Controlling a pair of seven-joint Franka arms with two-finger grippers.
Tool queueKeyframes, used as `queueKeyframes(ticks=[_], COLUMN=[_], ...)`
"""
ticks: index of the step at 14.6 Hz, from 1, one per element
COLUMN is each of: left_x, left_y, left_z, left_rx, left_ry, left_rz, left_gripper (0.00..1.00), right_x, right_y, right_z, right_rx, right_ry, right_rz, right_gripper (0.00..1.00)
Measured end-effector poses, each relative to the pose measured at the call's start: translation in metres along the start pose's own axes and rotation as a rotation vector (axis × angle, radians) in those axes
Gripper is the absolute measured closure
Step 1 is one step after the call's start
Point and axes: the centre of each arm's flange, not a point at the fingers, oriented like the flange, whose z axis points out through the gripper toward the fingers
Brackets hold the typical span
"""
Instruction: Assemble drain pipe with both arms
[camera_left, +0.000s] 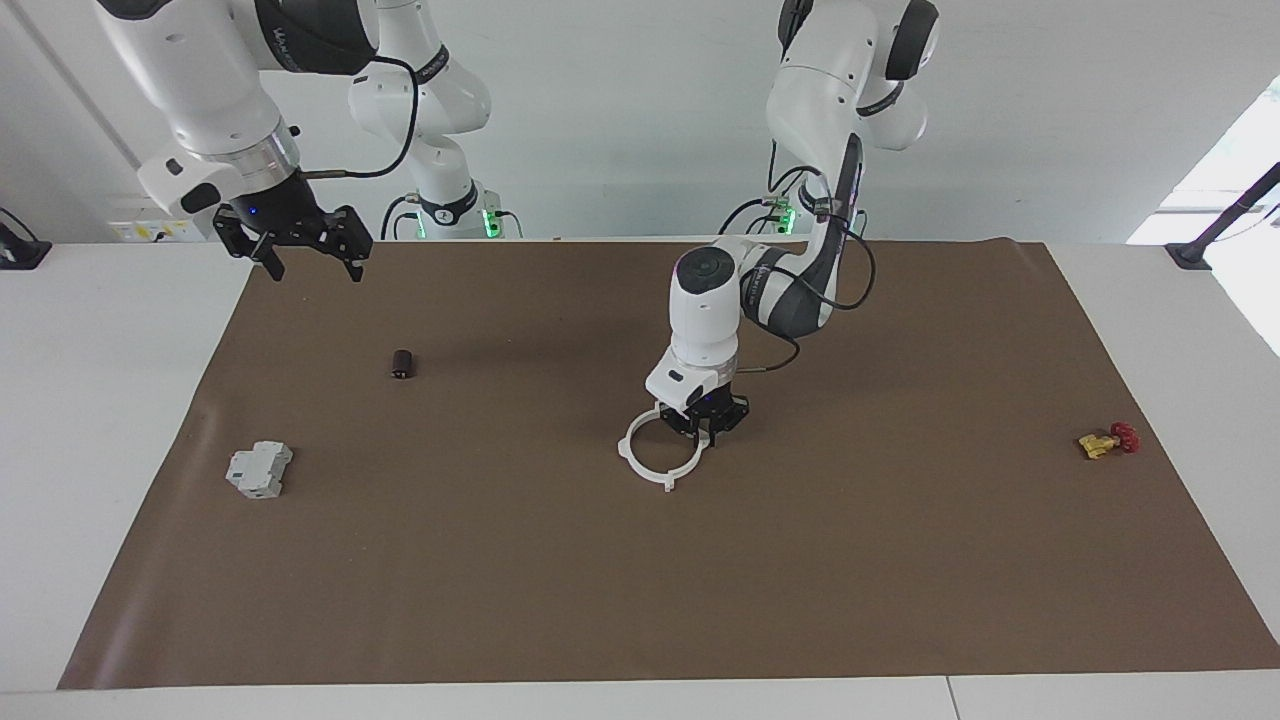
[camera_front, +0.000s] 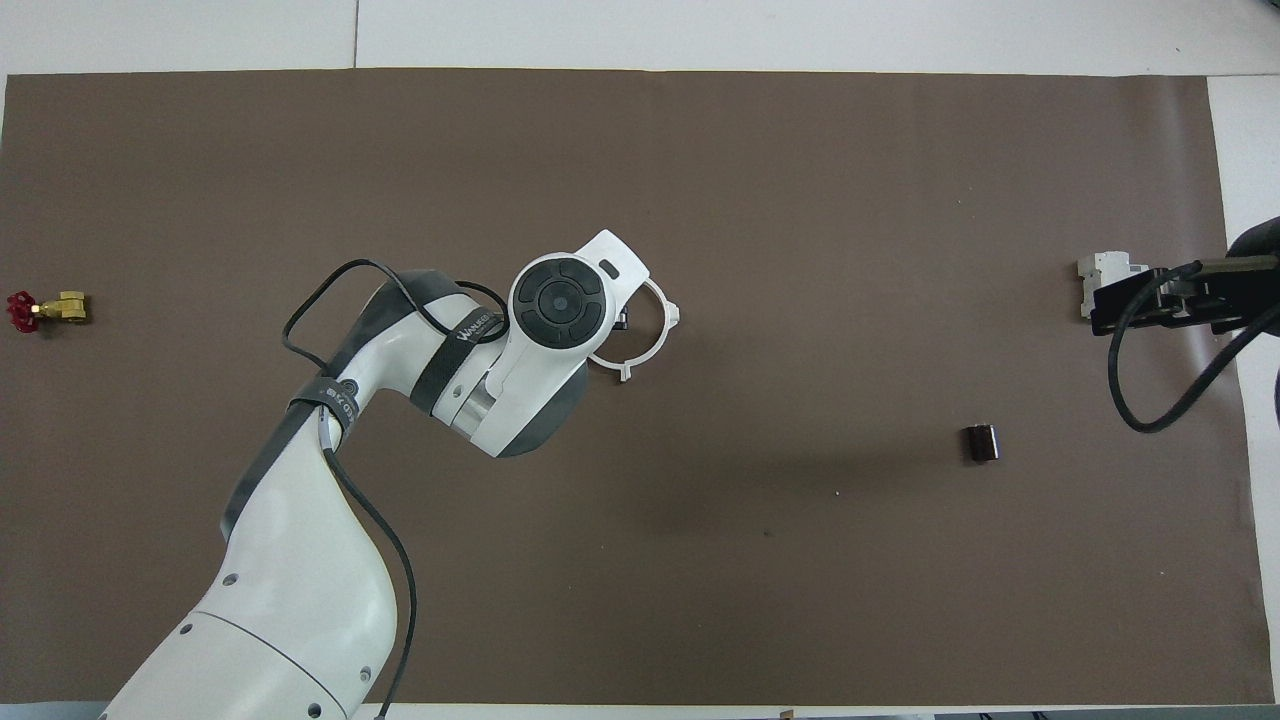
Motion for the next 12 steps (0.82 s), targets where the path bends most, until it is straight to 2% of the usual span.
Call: queueKeyframes(ticks=[1,7,8,12], left_x=[0.0,0.004,0.007,0.036], left_y=[0.0,-0.003,-0.007,-0.069], left_z=[0.0,-0.002,-0.005,-0.041], left_rx=[-0.001,-0.009,-0.01,-0.005], left_ry=[0.002,0.017,0.021,0.038], left_rz=[-0.001,-0.008,-0.016,-0.116], left_gripper=[0.75,0.07,0.0,0.0], right_x=[0.0,0.0,0.0,0.0], right_y=[0.0,0.0,0.0,0.0], right_z=[0.0,0.0,0.0,0.0], right_rx=[0.0,0.0,0.0,0.0], right_ry=[0.0,0.0,0.0,0.0], right_rz=[0.0,0.0,0.0,0.0], right_gripper=[0.0,0.0,0.0,0.0])
